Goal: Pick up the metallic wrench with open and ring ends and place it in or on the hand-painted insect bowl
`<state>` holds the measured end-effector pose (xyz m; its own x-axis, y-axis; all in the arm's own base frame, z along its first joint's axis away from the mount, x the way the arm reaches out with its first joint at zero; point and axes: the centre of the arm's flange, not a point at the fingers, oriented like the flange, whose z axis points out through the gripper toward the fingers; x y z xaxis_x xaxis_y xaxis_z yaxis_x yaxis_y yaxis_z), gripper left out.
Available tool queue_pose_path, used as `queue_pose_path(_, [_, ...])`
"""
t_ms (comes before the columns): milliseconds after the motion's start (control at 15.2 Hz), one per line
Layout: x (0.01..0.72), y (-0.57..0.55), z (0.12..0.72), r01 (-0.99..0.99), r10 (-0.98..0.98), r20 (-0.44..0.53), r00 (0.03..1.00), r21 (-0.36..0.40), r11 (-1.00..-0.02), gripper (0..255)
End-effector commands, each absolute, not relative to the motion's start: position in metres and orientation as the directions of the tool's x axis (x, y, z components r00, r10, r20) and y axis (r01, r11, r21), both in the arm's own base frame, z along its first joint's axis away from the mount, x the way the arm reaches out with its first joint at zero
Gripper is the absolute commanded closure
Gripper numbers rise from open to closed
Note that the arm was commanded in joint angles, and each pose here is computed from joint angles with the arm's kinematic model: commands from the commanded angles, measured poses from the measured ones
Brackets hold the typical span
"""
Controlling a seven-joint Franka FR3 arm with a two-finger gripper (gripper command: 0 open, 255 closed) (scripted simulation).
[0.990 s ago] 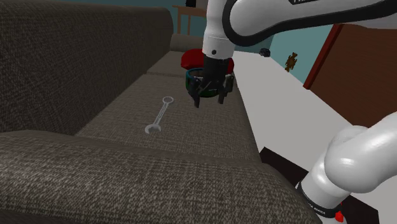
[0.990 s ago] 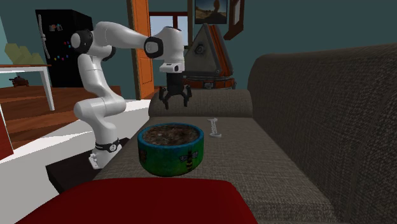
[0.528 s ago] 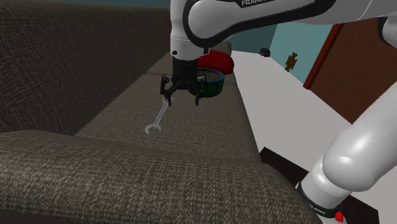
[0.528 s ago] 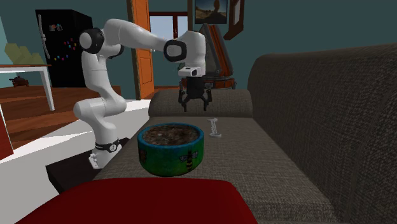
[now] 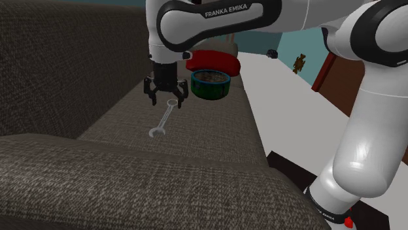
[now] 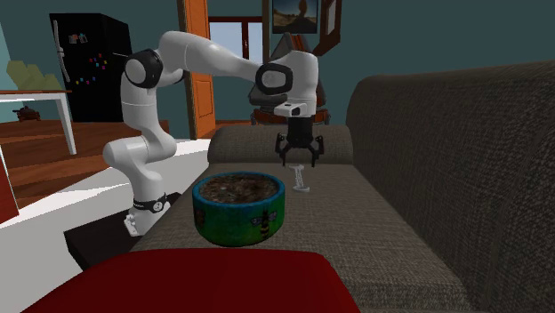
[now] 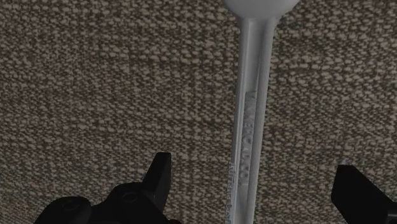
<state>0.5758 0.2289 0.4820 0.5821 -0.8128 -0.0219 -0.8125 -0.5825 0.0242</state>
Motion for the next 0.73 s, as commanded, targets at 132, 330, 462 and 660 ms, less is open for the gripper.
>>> queue_pose_path(132, [0.578, 0.230, 0.463, -0.820, -0.820, -0.021, 0.571, 0.025, -0.572, 0])
queue_pose_path(330, [0.577, 0.230, 0.444, -0.820, -0.820, -0.021, 0.571, 0.025, -0.572, 0])
queue_pose_path(462, [0.577, 0.230, 0.444, -0.820, -0.820, -0.021, 0.571, 0.025, -0.572, 0])
queue_pose_path(660, [0.577, 0.230, 0.444, -0.820, -0.820, -0.021, 0.571, 0.025, -0.572, 0])
